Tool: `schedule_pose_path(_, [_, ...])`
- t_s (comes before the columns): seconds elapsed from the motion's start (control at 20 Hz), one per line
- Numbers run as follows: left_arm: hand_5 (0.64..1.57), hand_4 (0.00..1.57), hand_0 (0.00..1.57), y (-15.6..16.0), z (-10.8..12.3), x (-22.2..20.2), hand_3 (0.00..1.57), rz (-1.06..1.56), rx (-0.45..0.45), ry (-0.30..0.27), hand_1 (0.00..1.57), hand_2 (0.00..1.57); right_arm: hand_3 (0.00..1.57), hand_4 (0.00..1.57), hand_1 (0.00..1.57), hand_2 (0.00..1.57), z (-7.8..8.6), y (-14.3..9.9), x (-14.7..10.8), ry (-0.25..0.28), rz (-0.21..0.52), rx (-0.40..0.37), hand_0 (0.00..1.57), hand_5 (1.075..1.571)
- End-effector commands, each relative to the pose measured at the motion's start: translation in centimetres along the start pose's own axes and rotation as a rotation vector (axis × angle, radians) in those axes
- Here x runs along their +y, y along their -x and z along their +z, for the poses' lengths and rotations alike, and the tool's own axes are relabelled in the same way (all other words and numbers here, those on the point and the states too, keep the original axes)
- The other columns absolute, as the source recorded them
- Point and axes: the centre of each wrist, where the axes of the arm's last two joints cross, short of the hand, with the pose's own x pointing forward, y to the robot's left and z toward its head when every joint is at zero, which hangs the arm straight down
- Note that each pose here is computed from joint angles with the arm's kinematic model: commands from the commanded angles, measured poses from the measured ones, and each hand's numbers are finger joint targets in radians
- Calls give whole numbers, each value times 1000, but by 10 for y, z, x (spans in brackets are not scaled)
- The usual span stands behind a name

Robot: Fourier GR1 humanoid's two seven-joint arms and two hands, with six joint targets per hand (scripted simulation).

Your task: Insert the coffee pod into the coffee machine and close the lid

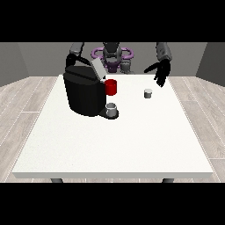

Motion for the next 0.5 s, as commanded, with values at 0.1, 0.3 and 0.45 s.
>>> schedule_pose_path(0.1, [1571,0,0,14,-18,-8,0,-93,43,44,0,0,0,0,0,0,-8,-10,13,-25,21,3,0,1571])
schedule_pose_path(0.3, [1571,0,0,14,-29,21,0,-150,43,-3,0,0,0,0,0,0,-17,-11,21,-31,-31,-32,0,1571])
schedule_pose_path(0.45, [1571,0,0,21,-36,7,0,-181,55,7,0,291,0,0,0,0,-23,-17,22,-50,-11,7,0,1571])
